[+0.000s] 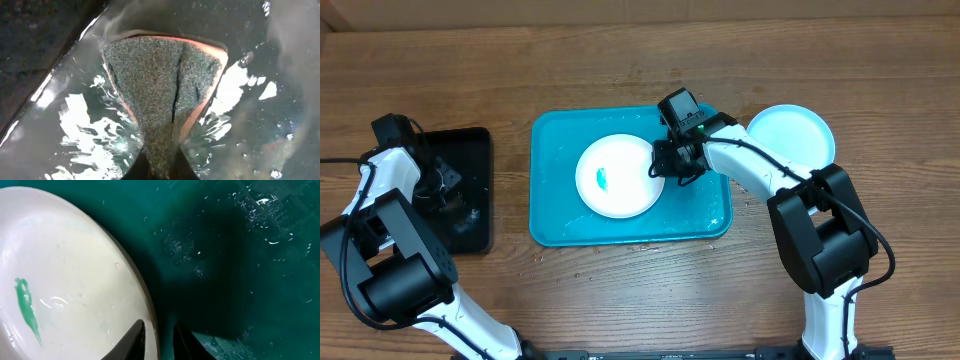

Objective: Clean dirty plates on tray and stack at the side

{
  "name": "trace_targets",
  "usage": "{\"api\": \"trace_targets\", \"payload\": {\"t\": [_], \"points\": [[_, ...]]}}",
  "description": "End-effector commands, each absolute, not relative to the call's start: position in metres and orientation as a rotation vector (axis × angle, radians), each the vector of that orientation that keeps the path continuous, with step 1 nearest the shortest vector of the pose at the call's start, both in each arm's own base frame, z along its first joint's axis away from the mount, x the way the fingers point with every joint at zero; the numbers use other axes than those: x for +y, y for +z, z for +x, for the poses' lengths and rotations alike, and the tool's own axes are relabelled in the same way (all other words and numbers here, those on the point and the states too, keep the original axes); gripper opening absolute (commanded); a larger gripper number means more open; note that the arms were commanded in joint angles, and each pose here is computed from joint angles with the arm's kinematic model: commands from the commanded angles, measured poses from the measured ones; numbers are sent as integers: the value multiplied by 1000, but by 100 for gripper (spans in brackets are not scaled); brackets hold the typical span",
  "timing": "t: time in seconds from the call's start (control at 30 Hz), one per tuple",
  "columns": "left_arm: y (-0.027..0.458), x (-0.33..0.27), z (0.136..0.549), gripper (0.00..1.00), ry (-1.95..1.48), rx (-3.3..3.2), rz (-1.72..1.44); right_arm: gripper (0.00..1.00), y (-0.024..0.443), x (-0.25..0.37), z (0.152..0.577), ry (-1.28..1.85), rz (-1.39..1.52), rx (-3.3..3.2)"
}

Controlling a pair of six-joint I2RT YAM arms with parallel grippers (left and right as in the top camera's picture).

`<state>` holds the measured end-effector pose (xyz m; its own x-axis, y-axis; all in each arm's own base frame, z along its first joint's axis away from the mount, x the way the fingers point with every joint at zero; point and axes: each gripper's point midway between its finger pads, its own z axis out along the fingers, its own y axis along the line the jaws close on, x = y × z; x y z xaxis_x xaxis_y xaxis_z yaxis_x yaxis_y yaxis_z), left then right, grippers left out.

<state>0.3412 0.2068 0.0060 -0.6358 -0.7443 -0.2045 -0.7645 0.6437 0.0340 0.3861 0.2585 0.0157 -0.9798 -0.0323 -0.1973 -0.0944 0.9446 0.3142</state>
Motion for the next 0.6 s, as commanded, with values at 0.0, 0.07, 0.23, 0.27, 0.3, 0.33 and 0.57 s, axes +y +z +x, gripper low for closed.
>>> {"api": "trace_targets", "payload": {"t": [0.0, 0.07, 0.23, 0.27, 0.3, 0.33, 0.57], "points": [[7, 209, 342, 9, 171, 2701, -1219, 21, 17, 258, 386, 478, -99, 2903], [7, 210, 343, 73, 172, 2696, -1219, 21, 17, 258, 386, 478, -99, 2903], [10, 218, 352, 100, 196, 2647, -1203, 21, 17, 258, 386, 478, -99, 2904], [11, 219, 355, 100, 200, 2636, -1198, 21, 17, 258, 386, 478, -99, 2904], [11, 221, 357, 100, 200, 2624, -1194, 21, 17, 258, 386, 478, -99, 2904], [12, 222, 359, 100, 201, 2617, -1191, 21, 17, 258, 386, 478, -99, 2903], [14, 227, 367, 84, 204, 2578, -1174, 21, 17, 257, 385, 477, -99, 2906]]}}
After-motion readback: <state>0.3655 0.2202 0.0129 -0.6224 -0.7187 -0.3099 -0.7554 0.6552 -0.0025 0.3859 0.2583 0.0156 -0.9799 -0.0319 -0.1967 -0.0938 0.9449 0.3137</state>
